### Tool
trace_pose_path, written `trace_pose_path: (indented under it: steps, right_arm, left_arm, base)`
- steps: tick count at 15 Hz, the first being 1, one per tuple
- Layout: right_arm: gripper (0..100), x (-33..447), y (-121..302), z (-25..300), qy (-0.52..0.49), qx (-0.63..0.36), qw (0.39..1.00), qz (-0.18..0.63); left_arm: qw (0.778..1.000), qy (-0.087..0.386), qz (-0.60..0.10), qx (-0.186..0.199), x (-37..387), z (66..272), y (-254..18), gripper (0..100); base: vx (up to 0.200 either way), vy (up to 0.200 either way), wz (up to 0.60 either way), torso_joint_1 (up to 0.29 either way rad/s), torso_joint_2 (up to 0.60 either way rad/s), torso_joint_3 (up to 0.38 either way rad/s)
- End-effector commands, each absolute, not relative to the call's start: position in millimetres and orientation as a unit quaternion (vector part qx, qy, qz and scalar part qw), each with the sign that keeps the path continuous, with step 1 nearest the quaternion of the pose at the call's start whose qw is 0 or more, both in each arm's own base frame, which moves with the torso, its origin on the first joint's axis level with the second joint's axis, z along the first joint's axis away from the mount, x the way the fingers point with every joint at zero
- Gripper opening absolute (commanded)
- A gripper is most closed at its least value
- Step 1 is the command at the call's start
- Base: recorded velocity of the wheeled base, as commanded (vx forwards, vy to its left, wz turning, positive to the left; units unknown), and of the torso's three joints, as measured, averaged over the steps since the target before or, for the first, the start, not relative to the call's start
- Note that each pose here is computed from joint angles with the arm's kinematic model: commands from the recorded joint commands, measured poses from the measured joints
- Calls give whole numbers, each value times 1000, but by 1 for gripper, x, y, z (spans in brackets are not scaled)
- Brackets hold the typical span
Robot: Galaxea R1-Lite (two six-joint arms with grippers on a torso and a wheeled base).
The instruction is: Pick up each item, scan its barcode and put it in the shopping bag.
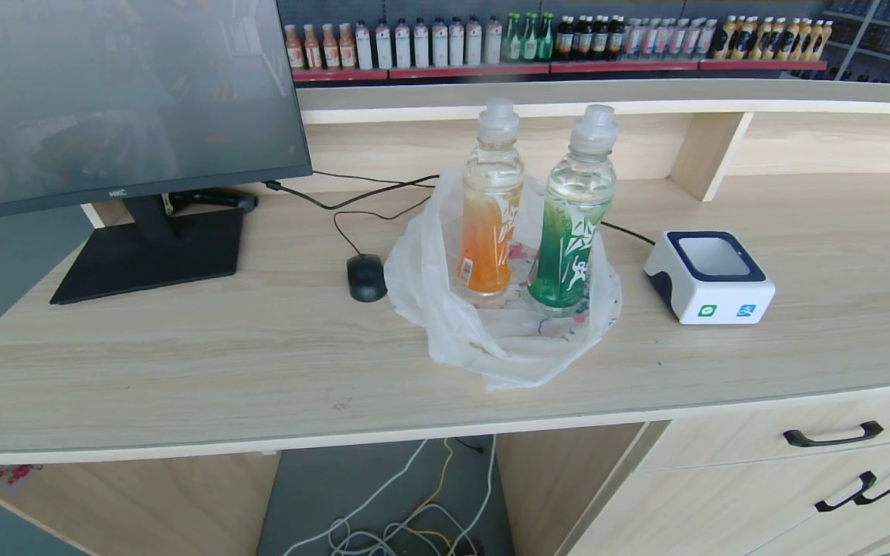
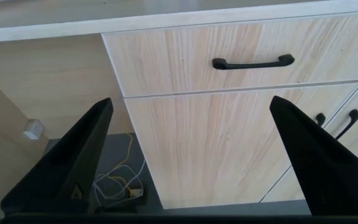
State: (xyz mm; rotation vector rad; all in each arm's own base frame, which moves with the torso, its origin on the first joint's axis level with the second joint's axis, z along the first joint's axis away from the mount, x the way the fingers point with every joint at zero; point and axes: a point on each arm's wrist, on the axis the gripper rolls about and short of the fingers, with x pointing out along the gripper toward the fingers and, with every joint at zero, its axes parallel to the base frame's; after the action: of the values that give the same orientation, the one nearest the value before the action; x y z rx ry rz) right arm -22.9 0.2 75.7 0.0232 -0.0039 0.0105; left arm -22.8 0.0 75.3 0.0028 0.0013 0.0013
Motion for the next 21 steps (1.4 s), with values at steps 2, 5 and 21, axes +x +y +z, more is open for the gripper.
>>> trace_pose_path:
  steps: [2, 5, 21]
  right_arm:
    - [100, -23, 0, 76, -2, 11, 1000, 5]
    - [100, -23, 0, 76, -1, 11, 1000, 5]
    - [100, -23, 0, 76, -1, 12, 1000, 5]
  left_arm:
    - [1000, 1, 0, 2, -23, 75, 0, 100]
    - [1000, 1, 1, 2, -23, 75, 0, 100]
    - [1000, 1, 1, -2, -23, 75, 0, 100]
  base:
    - [0, 0, 0, 0, 0, 0]
    - [0, -200, 0, 1, 7, 4]
    - [0, -200, 0, 2, 3, 2]
